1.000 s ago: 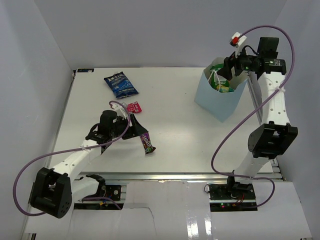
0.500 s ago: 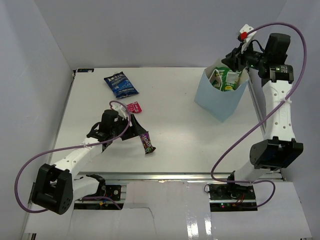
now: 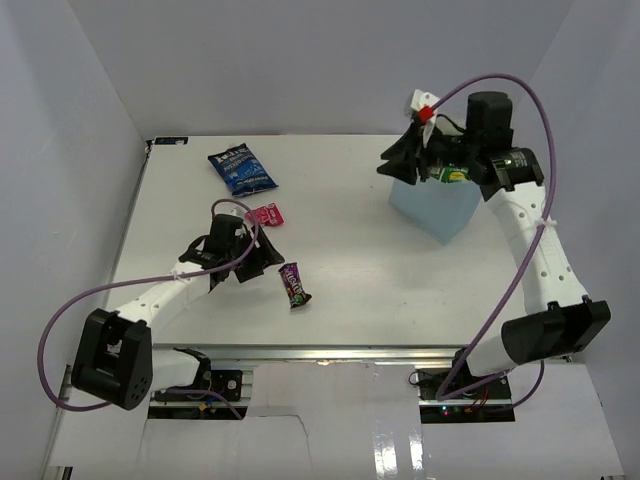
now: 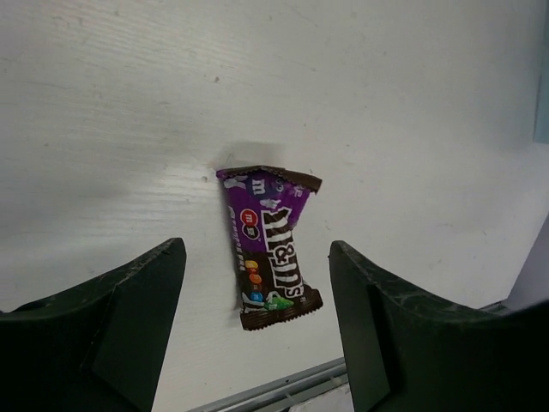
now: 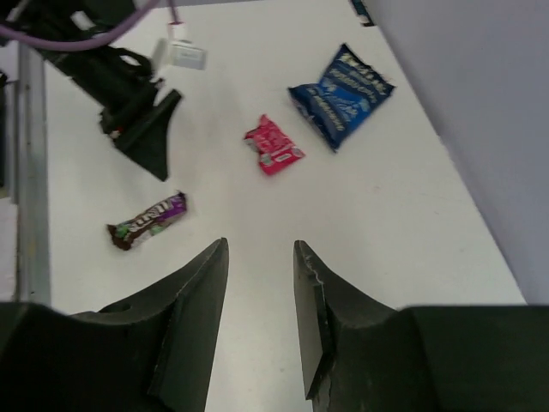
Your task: Place the snacks into the paper bag
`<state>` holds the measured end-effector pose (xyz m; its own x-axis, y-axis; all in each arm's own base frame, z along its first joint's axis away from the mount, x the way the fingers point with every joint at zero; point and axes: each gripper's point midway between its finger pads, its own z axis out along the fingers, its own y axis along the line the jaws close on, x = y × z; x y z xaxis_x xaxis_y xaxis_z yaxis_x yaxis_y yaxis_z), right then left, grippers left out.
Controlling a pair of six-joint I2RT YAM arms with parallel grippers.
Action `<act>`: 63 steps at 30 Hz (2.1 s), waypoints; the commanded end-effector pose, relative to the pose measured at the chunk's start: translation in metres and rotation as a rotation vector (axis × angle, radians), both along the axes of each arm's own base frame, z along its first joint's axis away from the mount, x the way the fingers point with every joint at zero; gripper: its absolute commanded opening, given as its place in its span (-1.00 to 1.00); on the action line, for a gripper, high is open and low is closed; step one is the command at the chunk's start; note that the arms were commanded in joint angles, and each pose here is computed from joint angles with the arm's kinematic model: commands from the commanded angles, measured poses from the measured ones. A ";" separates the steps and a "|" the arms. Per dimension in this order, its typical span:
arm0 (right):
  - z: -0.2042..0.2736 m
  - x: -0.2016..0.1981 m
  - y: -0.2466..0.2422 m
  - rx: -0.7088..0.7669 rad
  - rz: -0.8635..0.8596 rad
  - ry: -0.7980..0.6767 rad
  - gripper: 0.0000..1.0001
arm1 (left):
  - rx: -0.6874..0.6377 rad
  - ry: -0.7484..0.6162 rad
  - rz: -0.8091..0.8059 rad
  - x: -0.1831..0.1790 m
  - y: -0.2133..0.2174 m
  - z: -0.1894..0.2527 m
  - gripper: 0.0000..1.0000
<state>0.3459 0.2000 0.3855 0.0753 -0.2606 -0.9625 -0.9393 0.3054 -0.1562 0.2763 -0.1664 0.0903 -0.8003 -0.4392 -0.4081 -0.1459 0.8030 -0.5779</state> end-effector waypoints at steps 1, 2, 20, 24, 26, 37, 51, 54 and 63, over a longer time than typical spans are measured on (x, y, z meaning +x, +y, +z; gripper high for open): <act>-0.033 -0.024 0.030 -0.052 0.037 0.064 -0.14 | 0.052 0.040 0.091 0.012 0.010 0.004 0.56; -0.046 -0.028 0.036 -0.069 0.042 0.094 -0.14 | 0.095 0.018 0.120 0.019 0.018 0.006 0.56; -0.181 -0.073 0.108 -0.250 0.066 0.455 -0.07 | 0.025 0.060 0.433 0.223 0.107 0.023 0.64; -0.183 -0.075 0.103 -0.257 0.063 0.445 -0.04 | 0.018 0.048 0.482 0.274 0.131 0.027 0.61; -0.185 -0.075 0.100 -0.257 0.059 0.449 -0.03 | 0.036 0.054 0.494 0.287 0.143 0.021 0.61; -0.185 -0.064 0.098 -0.242 0.063 0.460 -0.01 | 0.101 0.102 0.414 0.309 0.151 -0.024 0.58; -0.174 -0.060 0.103 -0.227 0.093 0.441 0.00 | -0.060 0.096 0.260 0.306 0.115 -0.041 -0.20; -0.171 -0.060 0.104 -0.227 0.102 0.431 0.00 | -0.086 0.074 0.233 0.302 0.109 -0.035 -0.55; -0.163 -0.065 0.104 -0.215 0.136 0.408 0.01 | -0.131 -0.072 0.140 0.285 0.096 0.007 -1.00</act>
<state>0.2801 0.3004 0.2018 -0.3065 -0.4950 -0.8130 -0.9493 0.2212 0.2232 0.5605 -0.0598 0.0336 -0.7147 -0.6382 -0.2861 -0.3614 0.6872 -0.6302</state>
